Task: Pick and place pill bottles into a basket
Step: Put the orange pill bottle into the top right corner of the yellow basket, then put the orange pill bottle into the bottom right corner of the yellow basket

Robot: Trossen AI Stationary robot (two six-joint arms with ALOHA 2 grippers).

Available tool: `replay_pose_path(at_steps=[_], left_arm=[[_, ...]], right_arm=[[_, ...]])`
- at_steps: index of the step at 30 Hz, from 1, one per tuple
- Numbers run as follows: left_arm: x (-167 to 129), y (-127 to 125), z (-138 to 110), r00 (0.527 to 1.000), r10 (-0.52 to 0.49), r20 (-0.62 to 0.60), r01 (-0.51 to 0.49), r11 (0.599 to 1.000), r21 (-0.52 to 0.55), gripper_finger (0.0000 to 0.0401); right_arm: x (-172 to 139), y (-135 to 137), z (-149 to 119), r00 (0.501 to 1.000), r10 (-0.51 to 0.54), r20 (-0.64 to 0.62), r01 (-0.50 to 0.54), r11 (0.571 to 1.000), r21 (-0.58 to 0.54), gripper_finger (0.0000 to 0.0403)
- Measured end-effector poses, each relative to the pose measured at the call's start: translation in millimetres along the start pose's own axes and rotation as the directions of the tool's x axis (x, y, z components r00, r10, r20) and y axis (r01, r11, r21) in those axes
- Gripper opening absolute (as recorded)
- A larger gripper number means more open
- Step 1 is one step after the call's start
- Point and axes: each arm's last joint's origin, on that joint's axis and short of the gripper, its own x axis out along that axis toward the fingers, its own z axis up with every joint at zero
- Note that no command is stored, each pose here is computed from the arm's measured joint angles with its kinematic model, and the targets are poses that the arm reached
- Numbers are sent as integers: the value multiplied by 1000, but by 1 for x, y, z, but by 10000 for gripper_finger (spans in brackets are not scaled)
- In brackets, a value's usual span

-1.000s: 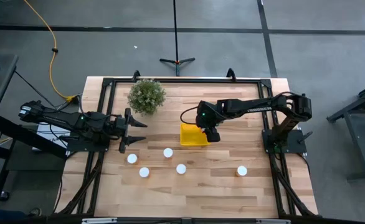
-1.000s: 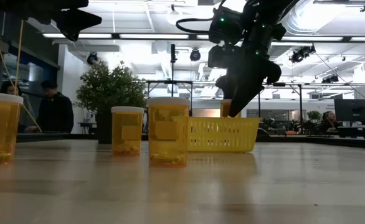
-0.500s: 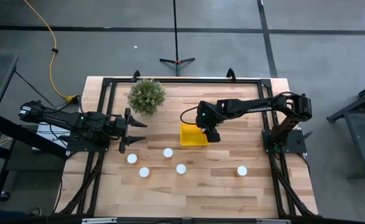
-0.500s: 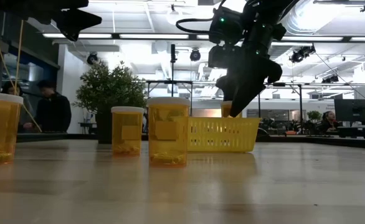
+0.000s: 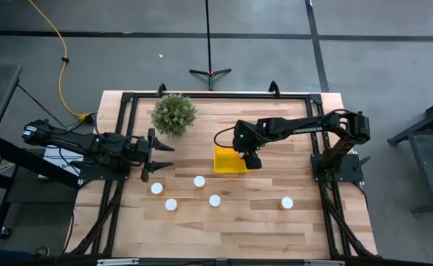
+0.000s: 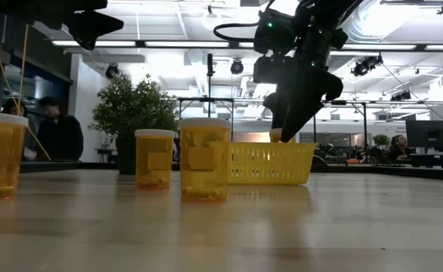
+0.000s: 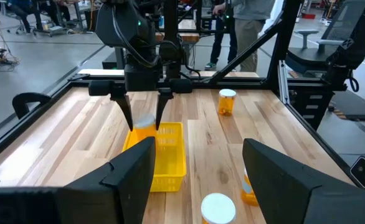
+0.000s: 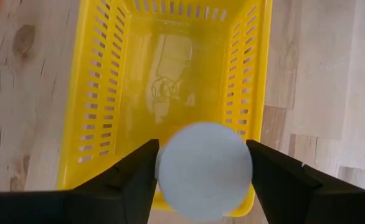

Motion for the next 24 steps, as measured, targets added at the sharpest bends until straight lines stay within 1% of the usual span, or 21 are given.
replay_pose_path(at_steps=[6,14,18,24], left_arm=[[0,0,0,1000,0,0,0,1000,0,276],[0,0,0,1000,0,0,0,1000,0,276],[0,0,0,1000,0,0,0,1000,0,276],[0,0,0,1000,0,0,0,1000,0,276]], right_arm=[[0,0,0,1000,-1,1,1,1000,0,248],[-4,0,3,1000,-3,-7,3,1000,1,250],[-20,-3,19,1000,-9,10,9,1000,13,250],[-62,-6,48,999,-15,30,13,996,85,250]])
